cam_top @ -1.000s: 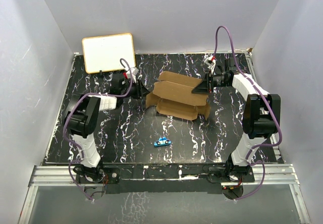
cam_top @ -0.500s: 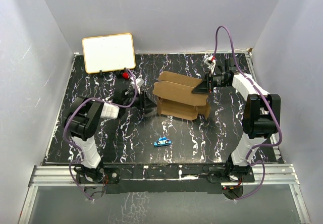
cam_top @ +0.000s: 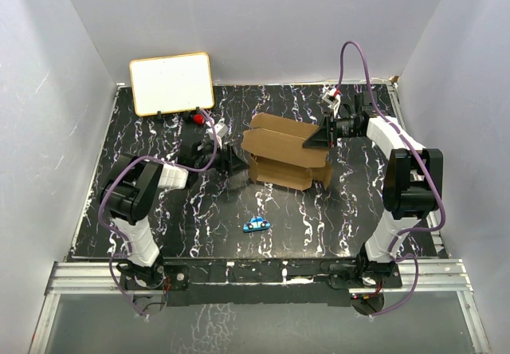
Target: Fold the paper box
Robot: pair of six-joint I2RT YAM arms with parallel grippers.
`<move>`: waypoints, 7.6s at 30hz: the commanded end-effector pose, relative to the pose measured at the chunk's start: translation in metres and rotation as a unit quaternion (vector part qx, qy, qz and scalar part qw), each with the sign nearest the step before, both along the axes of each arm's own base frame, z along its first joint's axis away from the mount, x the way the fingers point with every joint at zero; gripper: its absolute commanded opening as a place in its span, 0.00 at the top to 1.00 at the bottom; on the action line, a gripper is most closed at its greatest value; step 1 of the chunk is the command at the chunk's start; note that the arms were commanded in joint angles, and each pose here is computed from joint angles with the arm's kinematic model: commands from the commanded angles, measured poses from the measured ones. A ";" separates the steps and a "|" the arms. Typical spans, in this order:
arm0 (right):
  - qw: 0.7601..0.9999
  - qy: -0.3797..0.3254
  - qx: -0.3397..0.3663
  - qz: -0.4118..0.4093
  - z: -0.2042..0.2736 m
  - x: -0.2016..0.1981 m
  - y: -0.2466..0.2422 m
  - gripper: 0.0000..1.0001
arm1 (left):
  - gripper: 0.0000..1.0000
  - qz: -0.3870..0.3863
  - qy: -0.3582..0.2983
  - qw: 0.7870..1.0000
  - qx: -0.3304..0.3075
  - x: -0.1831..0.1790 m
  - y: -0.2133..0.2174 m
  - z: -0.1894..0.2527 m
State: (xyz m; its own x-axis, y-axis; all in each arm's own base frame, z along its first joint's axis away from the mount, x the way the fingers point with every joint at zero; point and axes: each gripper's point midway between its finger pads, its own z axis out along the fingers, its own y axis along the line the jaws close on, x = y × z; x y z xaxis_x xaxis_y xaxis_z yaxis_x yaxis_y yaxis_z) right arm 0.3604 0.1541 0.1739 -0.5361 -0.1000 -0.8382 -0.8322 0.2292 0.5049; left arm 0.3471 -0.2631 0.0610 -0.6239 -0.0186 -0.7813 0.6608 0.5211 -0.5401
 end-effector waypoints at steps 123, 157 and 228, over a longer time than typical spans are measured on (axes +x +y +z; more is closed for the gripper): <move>1.000 0.000 -0.002 -0.022 0.004 -0.008 0.034 0.92 | 0.80 0.224 -0.151 0.961 0.057 0.033 -0.011 -0.008; 0.997 0.035 0.000 -0.072 -0.010 0.000 0.033 0.92 | 0.63 0.256 -0.221 0.938 0.067 0.046 -0.003 0.004; 0.997 0.028 0.004 -0.075 -0.003 -0.001 0.033 0.92 | 0.60 0.262 -0.241 0.914 0.193 0.036 0.027 -0.012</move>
State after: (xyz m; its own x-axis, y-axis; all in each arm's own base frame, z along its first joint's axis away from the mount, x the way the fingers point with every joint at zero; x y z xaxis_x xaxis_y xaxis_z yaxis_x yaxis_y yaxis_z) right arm 0.3539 0.1919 0.1582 -0.6400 -0.0174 -0.7681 -0.7254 0.3434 0.5966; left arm 0.3836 -0.2496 0.0312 -0.1982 0.1472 -0.9690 0.4202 0.9060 0.0517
